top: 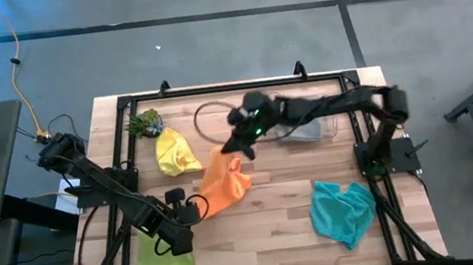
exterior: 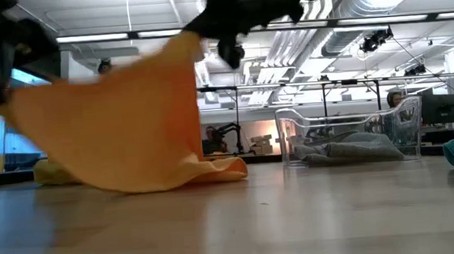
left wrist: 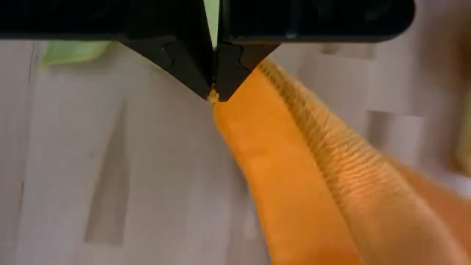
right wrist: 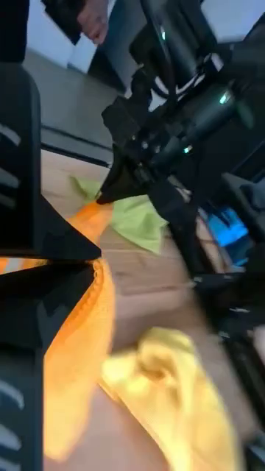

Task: Fold microfiber towels
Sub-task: Fold the orange microfiber towel

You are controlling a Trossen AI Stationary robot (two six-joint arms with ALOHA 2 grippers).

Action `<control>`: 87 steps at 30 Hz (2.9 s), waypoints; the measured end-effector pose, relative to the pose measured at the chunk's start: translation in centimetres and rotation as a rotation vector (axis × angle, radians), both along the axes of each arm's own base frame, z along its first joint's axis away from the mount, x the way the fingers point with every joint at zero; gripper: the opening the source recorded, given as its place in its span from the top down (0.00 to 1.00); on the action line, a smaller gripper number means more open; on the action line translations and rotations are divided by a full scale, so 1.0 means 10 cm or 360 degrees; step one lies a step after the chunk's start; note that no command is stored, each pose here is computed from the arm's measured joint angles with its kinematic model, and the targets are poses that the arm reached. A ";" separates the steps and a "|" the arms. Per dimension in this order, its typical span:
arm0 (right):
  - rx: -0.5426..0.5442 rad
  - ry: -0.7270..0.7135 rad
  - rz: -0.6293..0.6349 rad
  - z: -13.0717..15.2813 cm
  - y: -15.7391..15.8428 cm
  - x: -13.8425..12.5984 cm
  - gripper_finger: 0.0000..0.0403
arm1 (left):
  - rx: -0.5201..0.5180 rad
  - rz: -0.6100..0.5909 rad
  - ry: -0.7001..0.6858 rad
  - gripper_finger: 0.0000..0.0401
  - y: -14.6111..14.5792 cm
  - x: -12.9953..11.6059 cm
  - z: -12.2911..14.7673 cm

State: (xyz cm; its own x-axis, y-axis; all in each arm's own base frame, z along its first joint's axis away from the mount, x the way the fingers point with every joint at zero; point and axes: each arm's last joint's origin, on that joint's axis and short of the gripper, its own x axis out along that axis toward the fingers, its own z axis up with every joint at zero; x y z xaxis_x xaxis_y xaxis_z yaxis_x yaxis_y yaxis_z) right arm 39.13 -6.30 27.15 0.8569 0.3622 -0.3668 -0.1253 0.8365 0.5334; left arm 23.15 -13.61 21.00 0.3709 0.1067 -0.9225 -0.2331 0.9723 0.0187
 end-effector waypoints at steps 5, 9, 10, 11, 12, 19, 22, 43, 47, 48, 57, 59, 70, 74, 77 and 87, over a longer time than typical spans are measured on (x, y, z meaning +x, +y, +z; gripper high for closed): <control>-0.0128 0.0103 0.0040 0.36 -0.03 -0.46 1.00 | 0.0371 0.0023 -0.0065 1.00 0.24 -0.08 0.39; -0.0249 0.0039 0.0001 0.70 -0.01 -0.80 1.00 | 0.0760 -0.0052 -0.0053 1.00 0.55 -0.12 0.71; -0.0263 -0.0005 -0.0022 0.79 -0.01 -0.88 1.00 | 0.0847 -0.0075 -0.0044 1.00 0.65 -0.12 0.78; -0.0280 -0.0046 -0.0052 0.87 -0.02 -0.95 1.00 | 0.0913 -0.0112 -0.0005 1.00 0.75 -0.13 0.84; -0.0292 -0.0076 -0.0089 0.95 -0.03 -1.03 1.00 | 0.0966 -0.0146 0.0035 1.00 0.86 -0.13 0.90; -0.0299 -0.0022 -0.0272 1.17 0.04 -1.44 1.00 | 0.1259 -0.0135 0.0227 1.00 1.49 -0.19 1.22; -0.0270 0.0150 -0.0244 1.10 0.17 -1.49 1.00 | 0.1276 -0.0169 0.0221 1.00 1.55 -0.21 1.30; -0.0353 0.0453 -0.0118 0.94 0.57 -1.38 1.00 | 0.1112 -0.0449 -0.0043 1.00 1.08 -0.30 1.53; -0.0504 0.0303 -0.0187 1.19 0.42 -1.41 1.00 | 0.1385 -0.0486 0.0038 1.00 1.22 -0.31 1.74; -0.0544 0.0255 -0.0207 1.28 0.37 -1.42 1.00 | 0.1466 -0.0472 0.0077 1.00 1.28 -0.32 1.79; -0.0766 0.0081 -0.0398 1.78 0.05 -1.63 1.00 | 0.1728 -0.0317 0.0396 1.00 1.79 -0.41 2.13; -0.0770 0.0088 -0.0410 1.79 0.03 -1.65 1.00 | 0.1728 -0.0279 0.0393 1.00 1.84 -0.42 2.15; -0.0478 0.0541 -0.0207 0.78 0.38 -1.40 1.00 | 0.1247 -0.0380 0.0138 1.00 1.59 -0.29 1.76; -0.0380 0.0613 -0.0143 0.43 0.55 -1.35 1.00 | 0.0954 -0.0387 0.0084 1.00 1.39 -0.25 1.43; -0.0310 0.0641 -0.0104 0.25 0.66 -1.34 1.00 | 0.0769 -0.0378 0.0076 1.00 1.21 -0.23 1.13; -0.0038 0.0708 -0.0062 -0.38 0.93 -1.39 1.00 | 0.0233 -0.0250 -0.0151 1.00 0.63 -0.17 0.21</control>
